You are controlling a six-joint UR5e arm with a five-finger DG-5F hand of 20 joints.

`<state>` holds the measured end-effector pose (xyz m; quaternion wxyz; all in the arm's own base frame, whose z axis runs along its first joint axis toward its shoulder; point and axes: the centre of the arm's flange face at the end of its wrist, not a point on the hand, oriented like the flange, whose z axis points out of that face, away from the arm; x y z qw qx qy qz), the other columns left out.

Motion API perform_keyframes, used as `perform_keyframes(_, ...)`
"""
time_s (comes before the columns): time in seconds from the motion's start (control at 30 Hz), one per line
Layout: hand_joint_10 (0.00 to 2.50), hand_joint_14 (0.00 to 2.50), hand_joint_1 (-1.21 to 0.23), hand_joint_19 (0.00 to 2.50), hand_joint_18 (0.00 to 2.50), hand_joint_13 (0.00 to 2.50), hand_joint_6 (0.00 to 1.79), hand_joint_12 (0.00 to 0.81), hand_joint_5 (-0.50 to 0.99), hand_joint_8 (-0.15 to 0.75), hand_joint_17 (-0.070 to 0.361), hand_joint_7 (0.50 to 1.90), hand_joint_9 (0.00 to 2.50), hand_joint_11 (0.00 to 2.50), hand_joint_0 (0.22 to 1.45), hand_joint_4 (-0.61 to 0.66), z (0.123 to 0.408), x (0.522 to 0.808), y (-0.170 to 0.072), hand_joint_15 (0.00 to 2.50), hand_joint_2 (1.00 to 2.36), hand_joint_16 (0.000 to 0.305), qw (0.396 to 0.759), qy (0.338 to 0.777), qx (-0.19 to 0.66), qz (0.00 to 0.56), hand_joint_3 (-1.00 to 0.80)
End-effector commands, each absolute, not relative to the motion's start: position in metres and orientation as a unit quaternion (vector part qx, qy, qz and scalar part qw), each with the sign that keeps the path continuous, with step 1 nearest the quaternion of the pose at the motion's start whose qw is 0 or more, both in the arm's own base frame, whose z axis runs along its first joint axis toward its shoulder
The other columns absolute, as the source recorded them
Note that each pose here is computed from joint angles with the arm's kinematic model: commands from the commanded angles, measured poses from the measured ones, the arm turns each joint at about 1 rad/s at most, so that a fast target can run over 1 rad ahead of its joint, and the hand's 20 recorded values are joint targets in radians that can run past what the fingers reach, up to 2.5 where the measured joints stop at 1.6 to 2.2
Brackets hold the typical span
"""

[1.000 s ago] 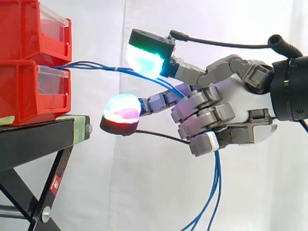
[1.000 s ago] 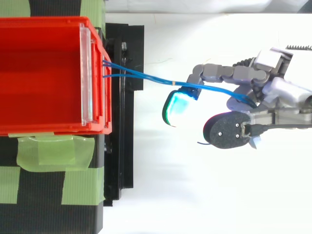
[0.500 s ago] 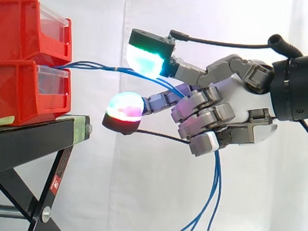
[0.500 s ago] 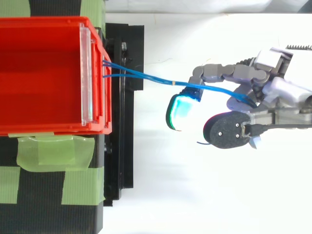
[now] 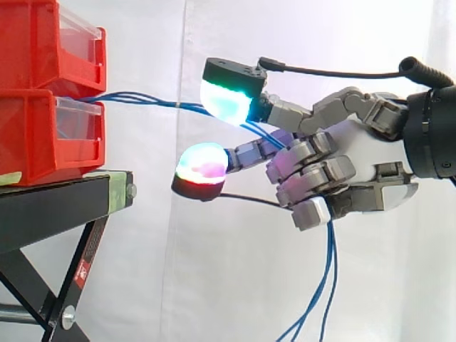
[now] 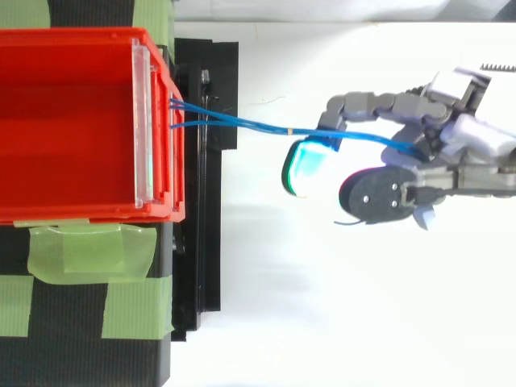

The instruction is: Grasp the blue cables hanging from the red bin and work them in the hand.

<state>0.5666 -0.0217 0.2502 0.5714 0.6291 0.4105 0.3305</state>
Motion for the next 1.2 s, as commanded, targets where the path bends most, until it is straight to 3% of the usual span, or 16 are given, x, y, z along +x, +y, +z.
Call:
perform_keyframes(0.0,2.5,2.5,-0.6,0.76,2.5,1.89,0.27,0.533,0.12,0.455,0.153,1.25,1.81,2.5,0.88,0.2,0.259,0.565,-0.031,1.4,1.01,0.203,0.602,0.392,0.636,0.283,-0.87)
perform_keyframes(0.23,2.5,2.5,-0.6,0.76,2.5,1.89,0.26,0.533,0.13,0.455,0.153,1.26,1.81,2.5,0.88,0.19,0.28,0.568,-0.037,1.4,1.01,0.203,0.597,0.418,0.64,0.245,-0.87)
perform_keyframes(0.67,2.5,2.5,-0.59,0.76,2.5,1.89,0.27,0.533,0.14,0.455,0.153,1.26,1.81,2.5,0.88,0.15,0.296,0.564,-0.04,1.4,1.01,0.203,0.6,0.422,0.637,0.238,-0.89)
perform_keyframes(0.93,2.5,2.5,-0.59,0.76,2.5,1.89,0.25,0.533,0.15,0.455,0.153,1.27,1.81,2.5,0.88,0.14,0.307,0.569,-0.04,1.4,1.0,0.203,0.622,0.443,0.608,0.217,-0.92)
perform_keyframes(1.17,2.5,2.5,-0.6,0.76,2.5,1.89,0.25,0.533,0.17,0.455,0.153,1.28,1.81,2.5,0.89,0.13,0.315,0.586,-0.039,1.4,1.01,0.203,0.661,0.428,0.575,0.223,-0.87)
